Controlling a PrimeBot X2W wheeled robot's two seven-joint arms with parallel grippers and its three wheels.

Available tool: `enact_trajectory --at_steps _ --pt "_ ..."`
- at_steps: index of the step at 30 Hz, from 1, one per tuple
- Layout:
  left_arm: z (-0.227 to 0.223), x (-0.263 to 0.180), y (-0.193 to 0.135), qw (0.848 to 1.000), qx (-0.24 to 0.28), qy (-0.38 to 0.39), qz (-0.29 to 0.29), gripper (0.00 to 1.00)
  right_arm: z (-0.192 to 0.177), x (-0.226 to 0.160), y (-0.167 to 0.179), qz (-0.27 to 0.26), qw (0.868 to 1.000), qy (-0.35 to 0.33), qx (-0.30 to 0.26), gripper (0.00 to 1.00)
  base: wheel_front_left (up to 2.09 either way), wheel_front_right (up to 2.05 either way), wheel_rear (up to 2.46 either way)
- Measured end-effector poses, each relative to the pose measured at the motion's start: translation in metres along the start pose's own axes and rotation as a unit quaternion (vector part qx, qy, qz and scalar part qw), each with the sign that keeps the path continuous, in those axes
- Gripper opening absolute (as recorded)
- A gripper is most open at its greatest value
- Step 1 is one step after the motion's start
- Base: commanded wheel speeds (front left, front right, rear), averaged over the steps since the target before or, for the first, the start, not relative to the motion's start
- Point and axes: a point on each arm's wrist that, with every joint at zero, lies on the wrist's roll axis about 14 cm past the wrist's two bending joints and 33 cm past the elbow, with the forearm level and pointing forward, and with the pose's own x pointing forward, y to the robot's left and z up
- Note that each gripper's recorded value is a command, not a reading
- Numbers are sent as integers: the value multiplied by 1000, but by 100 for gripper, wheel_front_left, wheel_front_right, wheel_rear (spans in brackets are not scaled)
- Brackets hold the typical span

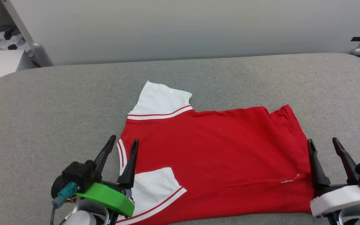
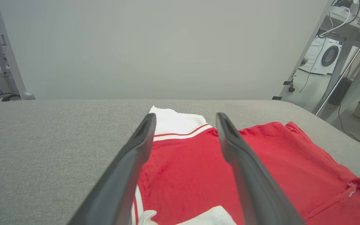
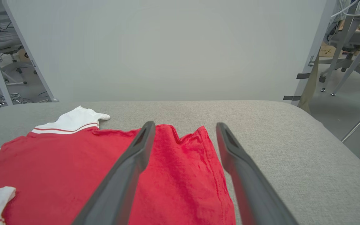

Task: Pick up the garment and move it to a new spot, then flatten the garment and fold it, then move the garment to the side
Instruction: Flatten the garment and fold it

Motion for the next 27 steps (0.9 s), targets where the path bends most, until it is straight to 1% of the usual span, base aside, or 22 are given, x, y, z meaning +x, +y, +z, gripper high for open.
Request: enact_trajectory --at_steps 4,7,9,13,15,19,21,23,25,27 --pt "-27 12 -2 998 16 44 -29 100 -2 3 -2 -7 1000 -2 4 100 0 0 0" --pt "-35 36 -3 995 37 78 -55 100 -7 4 -5 -16 1000 4 8 100 0 0 0" --pt "-34 58 -1 991 61 96 -73 100 -11 4 -8 -24 1000 8 10 100 0 0 0" --pt "-36 95 3 979 99 149 -97 100 -15 8 -13 -32 999 14 8 100 0 0 0" --pt "-41 114 5 969 115 189 -110 100 -17 12 -16 -36 999 16 6 100 0 0 0" --pt "-40 149 12 953 129 246 -122 100 -20 19 -17 -38 999 17 5 100 0 0 0" --pt "-43 165 22 943 135 281 -117 100 -23 24 -18 -40 999 18 5 100 0 0 0" --pt "-50 177 32 928 149 322 -115 100 -27 27 -18 -42 999 20 6 100 0 0 0" --pt "-58 187 45 915 152 359 -104 100 -30 31 -18 -43 999 22 7 100 0 0 0" --pt "-66 196 55 905 150 387 -94 100 -32 34 -19 -45 999 21 6 100 0 0 0"
